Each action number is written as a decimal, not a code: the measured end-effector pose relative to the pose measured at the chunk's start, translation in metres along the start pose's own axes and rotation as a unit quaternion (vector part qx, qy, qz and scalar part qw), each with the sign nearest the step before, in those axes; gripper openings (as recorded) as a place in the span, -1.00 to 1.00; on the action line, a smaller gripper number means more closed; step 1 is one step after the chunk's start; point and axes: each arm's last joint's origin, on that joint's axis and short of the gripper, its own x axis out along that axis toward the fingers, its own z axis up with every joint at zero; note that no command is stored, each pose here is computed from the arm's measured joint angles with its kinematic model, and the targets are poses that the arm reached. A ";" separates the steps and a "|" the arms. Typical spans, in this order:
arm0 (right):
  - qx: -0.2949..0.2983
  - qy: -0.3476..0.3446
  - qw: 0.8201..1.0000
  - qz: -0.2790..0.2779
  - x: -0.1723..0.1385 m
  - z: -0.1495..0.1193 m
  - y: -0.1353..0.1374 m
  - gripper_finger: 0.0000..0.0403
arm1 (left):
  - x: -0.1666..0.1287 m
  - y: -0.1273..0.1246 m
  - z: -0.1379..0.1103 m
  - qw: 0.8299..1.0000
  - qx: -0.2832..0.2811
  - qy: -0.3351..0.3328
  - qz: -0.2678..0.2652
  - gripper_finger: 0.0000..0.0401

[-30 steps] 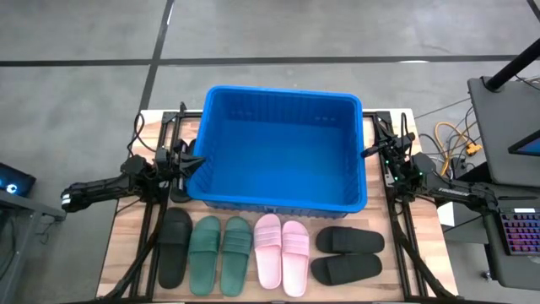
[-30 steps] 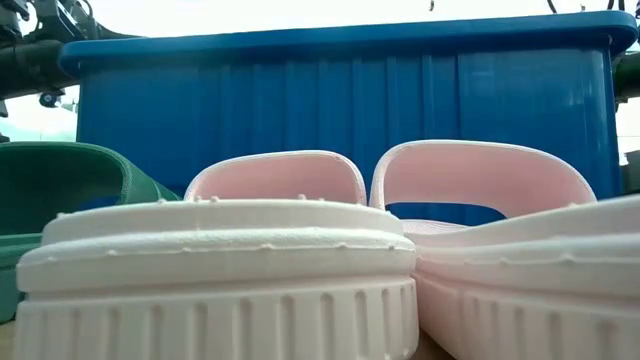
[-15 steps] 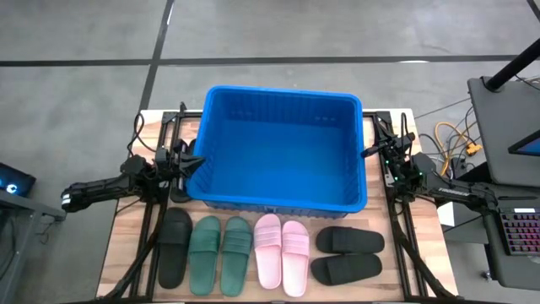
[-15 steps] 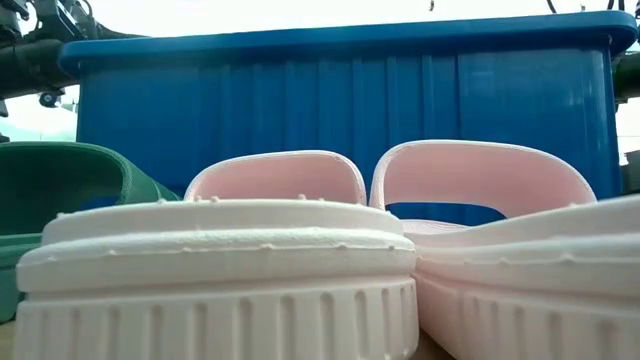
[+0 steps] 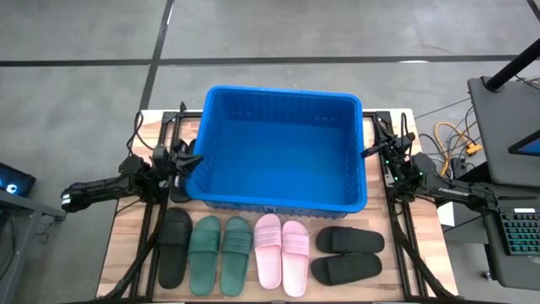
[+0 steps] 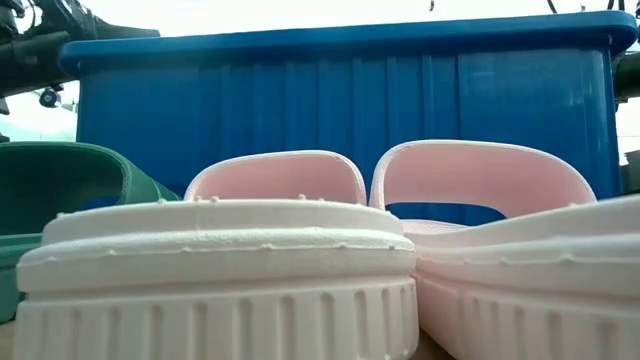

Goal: Pick and place slides into bin
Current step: Put the black slipper into the blue bin

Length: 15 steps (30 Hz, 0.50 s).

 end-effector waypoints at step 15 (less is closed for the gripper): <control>0.263 -0.019 0.959 0.103 -0.001 0.007 0.004 -0.96 | 0.000 0.001 0.002 0.994 -0.100 -0.022 0.028 -1.00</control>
